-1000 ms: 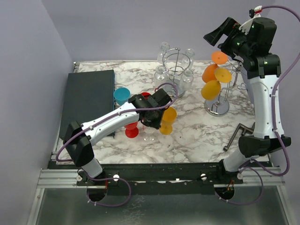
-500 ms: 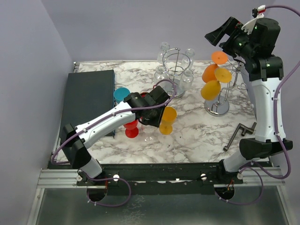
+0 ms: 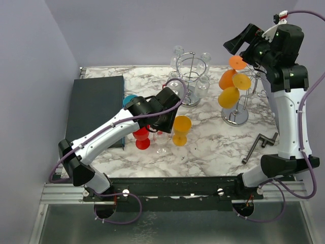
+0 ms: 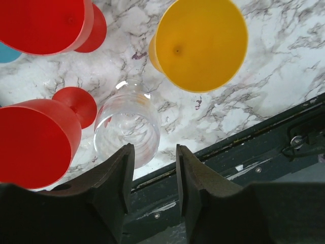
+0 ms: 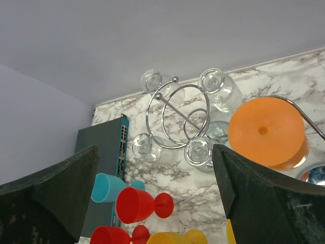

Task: Take the wine glass off the wine glass rack
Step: Place the wine glass at the center of the board, then pick up the wine glass from the wine rack.

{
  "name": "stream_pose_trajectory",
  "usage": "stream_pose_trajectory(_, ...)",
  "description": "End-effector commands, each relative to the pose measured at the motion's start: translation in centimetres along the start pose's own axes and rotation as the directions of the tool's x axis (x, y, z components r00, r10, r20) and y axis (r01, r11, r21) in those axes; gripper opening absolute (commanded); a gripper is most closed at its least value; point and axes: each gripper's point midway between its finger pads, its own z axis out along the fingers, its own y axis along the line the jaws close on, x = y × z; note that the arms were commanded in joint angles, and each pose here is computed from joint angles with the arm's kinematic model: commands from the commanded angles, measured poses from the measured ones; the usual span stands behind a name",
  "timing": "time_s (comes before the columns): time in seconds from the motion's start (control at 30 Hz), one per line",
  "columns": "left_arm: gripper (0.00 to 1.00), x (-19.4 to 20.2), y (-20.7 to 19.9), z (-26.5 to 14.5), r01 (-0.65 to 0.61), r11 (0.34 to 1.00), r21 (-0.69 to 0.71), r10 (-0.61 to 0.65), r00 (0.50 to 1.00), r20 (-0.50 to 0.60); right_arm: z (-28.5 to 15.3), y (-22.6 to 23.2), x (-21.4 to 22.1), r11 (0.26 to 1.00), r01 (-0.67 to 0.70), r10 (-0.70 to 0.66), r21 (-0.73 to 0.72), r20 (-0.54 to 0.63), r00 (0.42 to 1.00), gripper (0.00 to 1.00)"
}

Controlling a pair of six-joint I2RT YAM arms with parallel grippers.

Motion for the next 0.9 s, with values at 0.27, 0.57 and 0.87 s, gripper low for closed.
stream_pose_trajectory(0.27,0.5,-6.7,-1.3,-7.2,-0.015,0.994,0.112,-0.016,0.963,0.268,-2.8,-3.5,1.1,0.984,0.013,-0.011,0.176,-0.012,1.0,1.0)
stream_pose_trajectory(0.57,0.52,-11.0,-1.4,-8.1,0.011,0.952,0.307,-0.127,0.924,0.361,-9.2,-5.4,2.5,0.945,-0.075,0.066,0.318,0.037,0.997,0.99)
stream_pose_trajectory(0.87,0.56,-12.2,-0.5,-8.6,0.018,0.919,0.394,-0.188,0.898,0.397,-13.5,-5.0,6.4,0.924,-0.248,0.241,0.29,0.061,0.969,0.9)
